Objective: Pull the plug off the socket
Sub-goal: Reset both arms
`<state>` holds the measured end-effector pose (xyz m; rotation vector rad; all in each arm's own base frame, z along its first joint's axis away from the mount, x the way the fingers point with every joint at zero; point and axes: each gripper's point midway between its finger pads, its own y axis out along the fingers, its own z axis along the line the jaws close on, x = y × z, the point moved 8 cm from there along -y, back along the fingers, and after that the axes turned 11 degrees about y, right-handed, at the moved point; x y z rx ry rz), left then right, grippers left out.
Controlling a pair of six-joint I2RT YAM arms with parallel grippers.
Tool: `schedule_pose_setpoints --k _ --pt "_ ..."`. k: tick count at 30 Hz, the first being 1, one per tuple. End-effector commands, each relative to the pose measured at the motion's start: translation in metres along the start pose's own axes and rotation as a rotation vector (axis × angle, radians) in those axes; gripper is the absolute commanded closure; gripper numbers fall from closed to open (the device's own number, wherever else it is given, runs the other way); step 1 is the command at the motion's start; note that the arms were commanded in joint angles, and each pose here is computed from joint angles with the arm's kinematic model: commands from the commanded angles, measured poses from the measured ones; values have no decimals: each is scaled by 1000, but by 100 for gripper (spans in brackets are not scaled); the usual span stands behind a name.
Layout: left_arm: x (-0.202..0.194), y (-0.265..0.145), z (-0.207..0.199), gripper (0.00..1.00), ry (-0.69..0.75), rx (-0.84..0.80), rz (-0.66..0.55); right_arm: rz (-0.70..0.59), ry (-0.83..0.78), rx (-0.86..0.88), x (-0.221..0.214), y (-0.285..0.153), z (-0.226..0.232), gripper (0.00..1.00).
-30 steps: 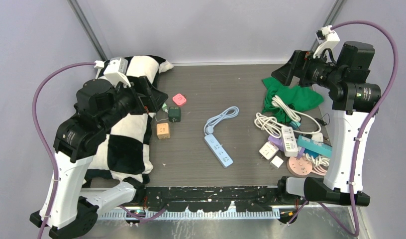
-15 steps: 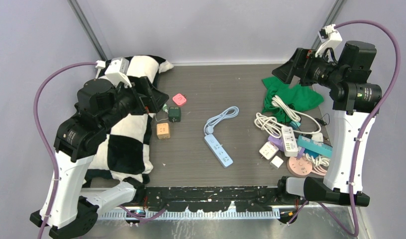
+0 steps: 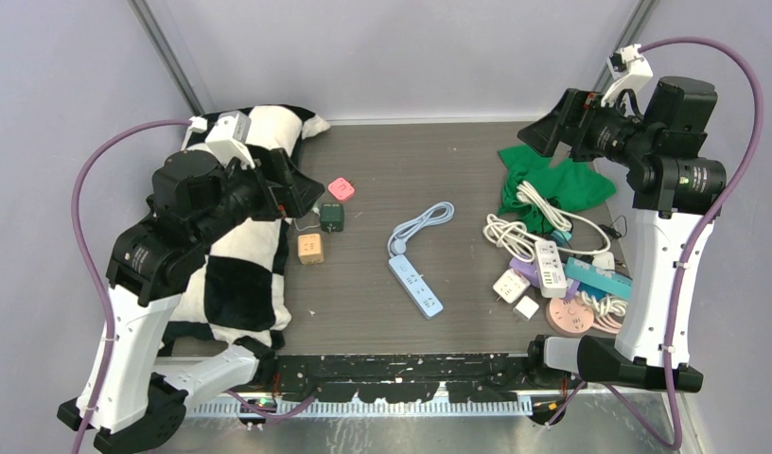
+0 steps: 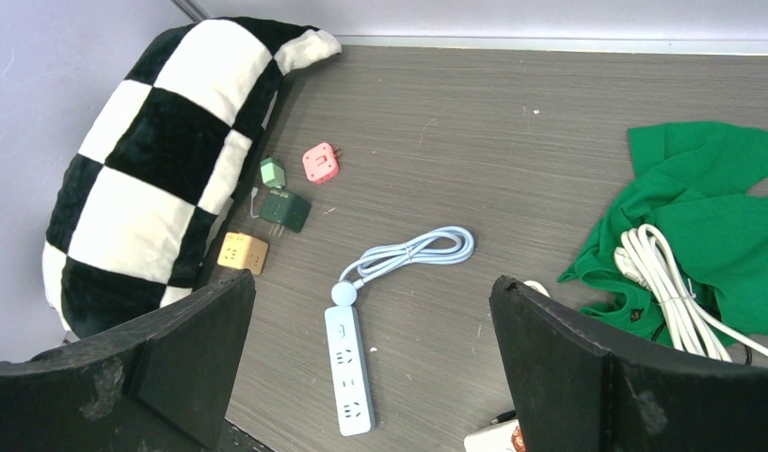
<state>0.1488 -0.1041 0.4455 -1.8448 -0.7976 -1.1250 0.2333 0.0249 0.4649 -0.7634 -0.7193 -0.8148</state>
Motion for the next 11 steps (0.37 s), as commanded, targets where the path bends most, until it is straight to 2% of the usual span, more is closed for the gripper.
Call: schedule_pose_setpoints --k 1,11 --pt "2 -6 -1 0 5 -19 -25 -58 -33 37 9 -8 11 0" --pt "1 -4 0 0 9 -17 -22 -44 -42 29 7 -4 5 0"
